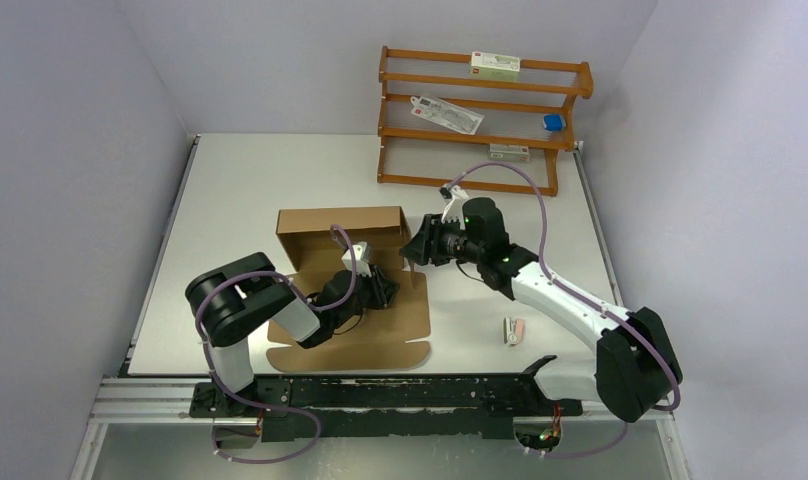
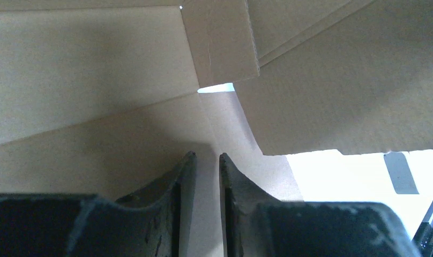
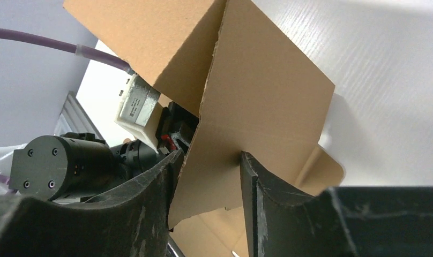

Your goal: Fold the paper box

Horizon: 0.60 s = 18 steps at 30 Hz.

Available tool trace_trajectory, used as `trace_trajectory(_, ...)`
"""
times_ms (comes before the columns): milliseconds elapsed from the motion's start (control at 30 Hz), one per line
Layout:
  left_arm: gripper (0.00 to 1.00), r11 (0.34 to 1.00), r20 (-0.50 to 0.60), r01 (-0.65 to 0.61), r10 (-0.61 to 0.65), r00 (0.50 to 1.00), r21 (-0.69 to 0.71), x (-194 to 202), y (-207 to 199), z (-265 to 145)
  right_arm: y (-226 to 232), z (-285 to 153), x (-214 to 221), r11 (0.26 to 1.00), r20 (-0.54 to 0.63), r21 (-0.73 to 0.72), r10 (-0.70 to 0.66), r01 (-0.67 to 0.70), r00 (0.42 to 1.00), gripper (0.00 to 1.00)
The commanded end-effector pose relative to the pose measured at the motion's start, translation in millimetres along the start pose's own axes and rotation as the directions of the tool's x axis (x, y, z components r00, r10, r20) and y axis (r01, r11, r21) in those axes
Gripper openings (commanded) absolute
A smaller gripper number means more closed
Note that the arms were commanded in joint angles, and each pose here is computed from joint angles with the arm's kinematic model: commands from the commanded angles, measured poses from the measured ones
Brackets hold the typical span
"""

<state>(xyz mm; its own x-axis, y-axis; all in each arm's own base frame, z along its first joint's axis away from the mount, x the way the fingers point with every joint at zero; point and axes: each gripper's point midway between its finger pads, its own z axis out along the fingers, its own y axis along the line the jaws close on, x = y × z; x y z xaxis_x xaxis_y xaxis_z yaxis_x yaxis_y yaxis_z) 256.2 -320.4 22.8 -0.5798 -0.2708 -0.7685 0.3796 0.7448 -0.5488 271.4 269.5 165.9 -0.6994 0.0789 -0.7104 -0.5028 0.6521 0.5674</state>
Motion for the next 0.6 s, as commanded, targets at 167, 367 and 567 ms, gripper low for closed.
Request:
trace_trajectory(167, 0.29, 0.999, -0.033, -0.039, 0.038, 0.999, -0.012, 14.3, 7.9, -3.4, 35.2, 6.1, -4.3, 0.972, 0.055, -0.233, -0.001, 0.014, 0.998, 0.49)
trace_trajectory(367, 0.29, 0.999, -0.032, -0.043, 0.043, 0.999, -0.006, 14.4, 7.7, -4.7, 41.3, -0.3, -2.8, 0.959, 0.082, -0.274, -0.055, 0.076, 0.995, 0.61)
trace_trajectory(567, 0.3, 0.999, -0.023, -0.046, 0.046, 0.999, -0.003, 11.2, 6.9, -6.9, 46.7, -4.1, -6.8, 0.948, 0.113, -0.295, -0.092, 0.122, 0.989, 0.64)
